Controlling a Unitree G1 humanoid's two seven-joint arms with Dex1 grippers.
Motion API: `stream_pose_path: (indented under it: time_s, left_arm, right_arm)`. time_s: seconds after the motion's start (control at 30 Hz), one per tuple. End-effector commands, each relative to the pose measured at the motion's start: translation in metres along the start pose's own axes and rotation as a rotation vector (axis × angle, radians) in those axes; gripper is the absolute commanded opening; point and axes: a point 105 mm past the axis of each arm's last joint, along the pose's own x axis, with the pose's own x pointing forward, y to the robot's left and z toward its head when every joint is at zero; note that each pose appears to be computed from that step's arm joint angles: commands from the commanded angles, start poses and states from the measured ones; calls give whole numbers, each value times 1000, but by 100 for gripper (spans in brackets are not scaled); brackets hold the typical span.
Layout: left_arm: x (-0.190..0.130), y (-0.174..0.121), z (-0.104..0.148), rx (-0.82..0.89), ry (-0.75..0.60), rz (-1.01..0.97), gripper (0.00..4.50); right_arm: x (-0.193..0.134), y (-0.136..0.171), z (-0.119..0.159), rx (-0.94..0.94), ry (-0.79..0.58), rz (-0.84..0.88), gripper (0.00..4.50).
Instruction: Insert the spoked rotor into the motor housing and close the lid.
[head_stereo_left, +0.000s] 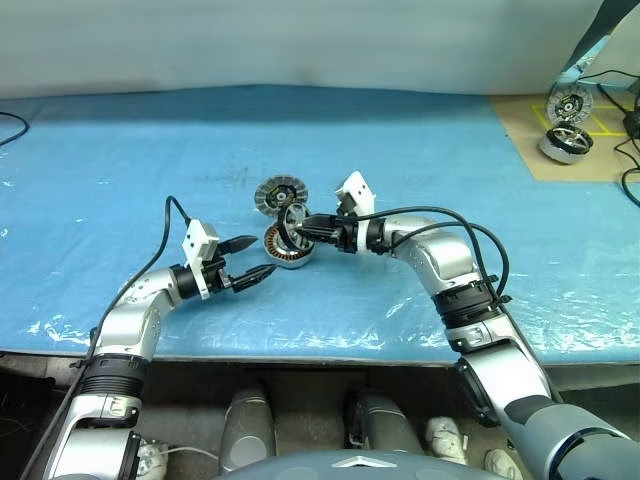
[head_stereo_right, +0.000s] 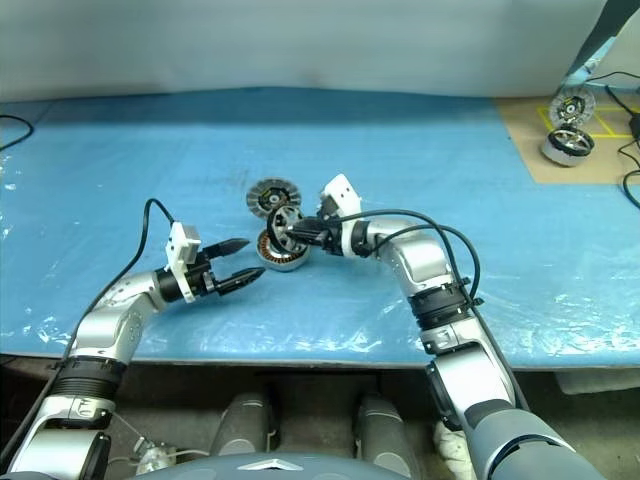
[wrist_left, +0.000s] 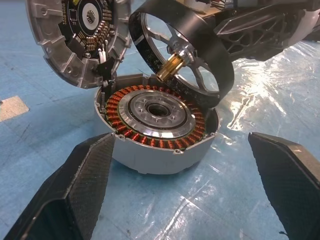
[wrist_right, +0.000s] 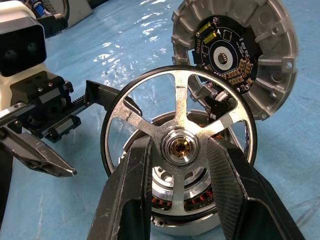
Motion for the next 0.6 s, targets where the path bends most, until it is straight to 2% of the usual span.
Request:
stream_pose_path:
  time_s: [0.03, 0.6]
  left_arm:
    - [0, -1, 11, 32, -30, -3, 450]
    - [8, -1, 13, 41, -33, -7, 450]
  right_arm:
    - [1, 0, 9, -45, -13, -1, 161]
    - [2, 2, 1, -160, 60, 11, 161]
